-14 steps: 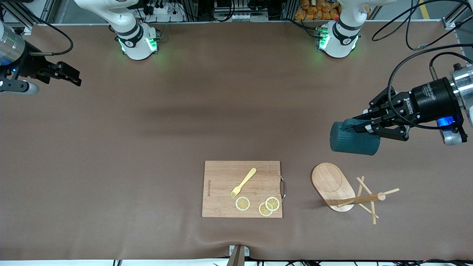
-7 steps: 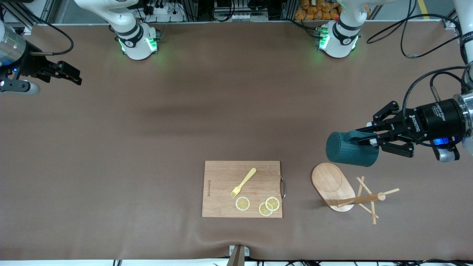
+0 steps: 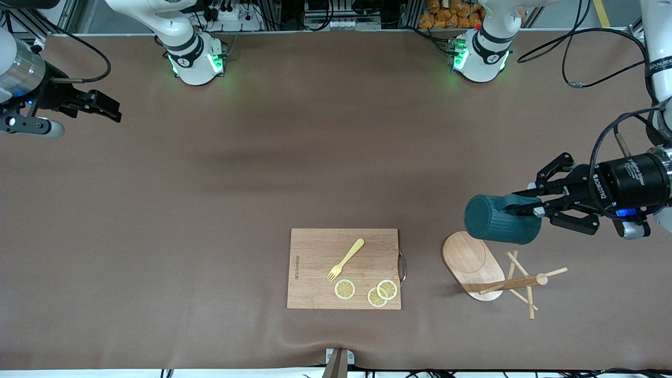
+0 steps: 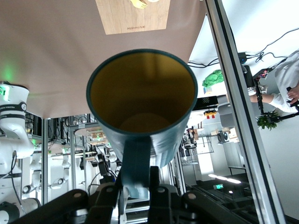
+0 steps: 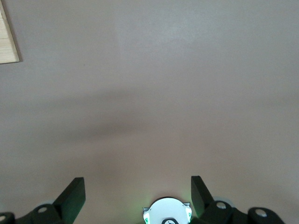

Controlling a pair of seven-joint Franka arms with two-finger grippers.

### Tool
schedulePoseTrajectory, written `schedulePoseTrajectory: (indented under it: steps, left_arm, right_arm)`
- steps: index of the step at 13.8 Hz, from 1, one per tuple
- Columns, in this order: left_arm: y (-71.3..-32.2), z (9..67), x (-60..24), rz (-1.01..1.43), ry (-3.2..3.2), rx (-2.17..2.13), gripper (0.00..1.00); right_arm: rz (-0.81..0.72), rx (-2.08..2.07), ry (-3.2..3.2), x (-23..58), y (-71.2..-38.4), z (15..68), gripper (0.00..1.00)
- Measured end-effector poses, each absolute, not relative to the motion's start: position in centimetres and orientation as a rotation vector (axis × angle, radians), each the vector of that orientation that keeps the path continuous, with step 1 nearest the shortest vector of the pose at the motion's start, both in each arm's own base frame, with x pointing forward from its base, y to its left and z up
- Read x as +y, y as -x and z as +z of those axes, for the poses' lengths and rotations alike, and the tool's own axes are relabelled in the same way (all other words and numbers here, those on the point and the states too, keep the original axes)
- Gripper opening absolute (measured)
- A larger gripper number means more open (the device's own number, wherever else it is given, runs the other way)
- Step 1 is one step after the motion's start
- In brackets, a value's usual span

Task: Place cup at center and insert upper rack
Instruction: 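Carry the teal mug with the left gripper toward the wooden mug tree, then lower the mug handle onto a mug tree peg with the left gripper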

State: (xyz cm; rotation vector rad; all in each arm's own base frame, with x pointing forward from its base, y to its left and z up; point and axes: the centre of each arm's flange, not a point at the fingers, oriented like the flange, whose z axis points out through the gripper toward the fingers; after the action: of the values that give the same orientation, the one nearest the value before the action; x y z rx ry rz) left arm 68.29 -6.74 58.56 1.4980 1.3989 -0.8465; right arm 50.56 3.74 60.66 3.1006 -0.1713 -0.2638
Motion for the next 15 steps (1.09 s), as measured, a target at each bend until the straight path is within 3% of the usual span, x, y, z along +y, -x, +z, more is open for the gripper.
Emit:
schedulePoseTrajectory:
  steps: [15]
  left_arm:
    - [-68.9, 50.8, -0.5, -0.985, -1.509, 1.206, 0.21]
  right_arm:
    - [-0.269, -0.172, -3.100, 3.8, -50.6, 60.4, 1.00]
